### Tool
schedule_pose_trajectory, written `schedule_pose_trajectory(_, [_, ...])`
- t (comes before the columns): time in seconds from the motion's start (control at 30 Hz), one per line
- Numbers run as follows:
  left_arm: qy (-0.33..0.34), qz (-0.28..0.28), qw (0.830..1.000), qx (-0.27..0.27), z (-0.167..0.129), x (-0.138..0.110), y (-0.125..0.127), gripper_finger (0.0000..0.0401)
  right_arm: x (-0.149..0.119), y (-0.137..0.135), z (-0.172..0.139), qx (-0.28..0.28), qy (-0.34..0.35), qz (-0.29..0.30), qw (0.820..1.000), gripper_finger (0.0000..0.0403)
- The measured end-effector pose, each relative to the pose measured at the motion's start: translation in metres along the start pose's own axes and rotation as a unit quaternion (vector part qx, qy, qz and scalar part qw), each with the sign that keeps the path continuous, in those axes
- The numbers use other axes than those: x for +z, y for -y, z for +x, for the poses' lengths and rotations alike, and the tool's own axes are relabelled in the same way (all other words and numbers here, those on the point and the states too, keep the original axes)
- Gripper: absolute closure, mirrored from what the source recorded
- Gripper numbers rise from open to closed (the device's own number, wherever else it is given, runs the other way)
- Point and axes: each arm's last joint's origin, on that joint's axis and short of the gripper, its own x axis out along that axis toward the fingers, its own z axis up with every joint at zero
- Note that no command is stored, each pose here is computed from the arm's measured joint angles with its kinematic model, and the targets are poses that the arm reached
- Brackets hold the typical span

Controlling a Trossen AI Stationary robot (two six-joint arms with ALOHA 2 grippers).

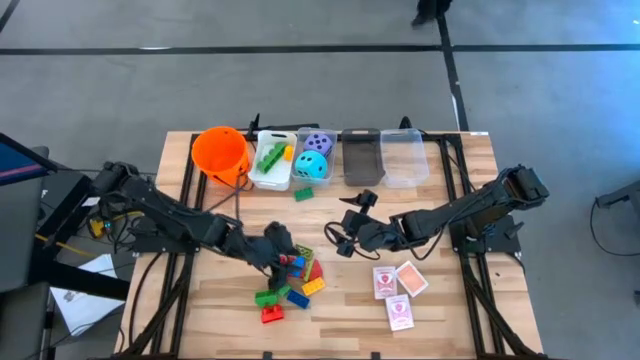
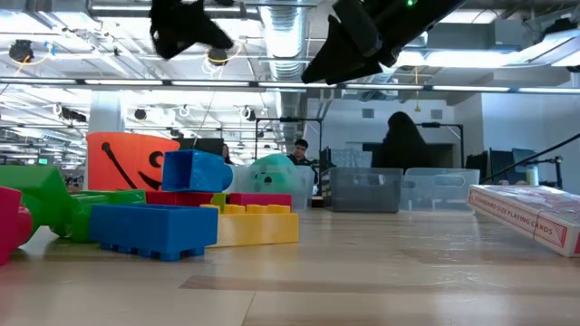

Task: Pick & Place Toys
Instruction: Put the large blue game piece into the white bin

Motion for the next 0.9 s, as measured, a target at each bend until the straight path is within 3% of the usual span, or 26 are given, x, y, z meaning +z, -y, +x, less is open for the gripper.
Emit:
schedule_pose_trajectory(0.13, [-0.048, 0.021, 0.998, 0.026, 0.016, 0.011, 0.022, 0.0196, -0.004, 0.001, 0.0, -0.002, -0.018, -0.018, 1.0, 0.0006])
schedule_pose_trajectory(0.27, [-0.12, -0.031, 0.988, 0.092, 0.029, 0.016, 0.028, 0.0196, -0.013, 0.002, -0.001, -0.007, -0.053, -0.054, 0.997, 0.0006])
schedule_pose_trajectory(0.47, [-0.2, -0.135, 0.945, 0.22, 0.039, 0.008, 0.007, 0.0196, -0.019, 0.004, -0.001, -0.011, -0.077, -0.072, 0.994, 0.0006])
schedule_pose_trajectory(0.57, [-0.233, -0.18, 0.921, 0.255, 0.044, 0.008, -0.008, 0.0196, -0.018, 0.004, -0.001, -0.011, -0.076, -0.072, 0.994, 0.0006])
schedule_pose_trajectory(0.63, [-0.24, -0.198, 0.914, 0.26, 0.045, 0.011, -0.015, 0.0196, -0.015, 0.005, -0.001, -0.012, -0.073, -0.068, 0.995, 0.0006])
schedule_pose_trajectory(0.9, [-0.219, -0.271, 0.912, 0.214, 0.051, 0.027, -0.023, 0.0196, -0.017, 0.005, -0.001, -0.014, -0.081, -0.063, 0.995, 0.0006])
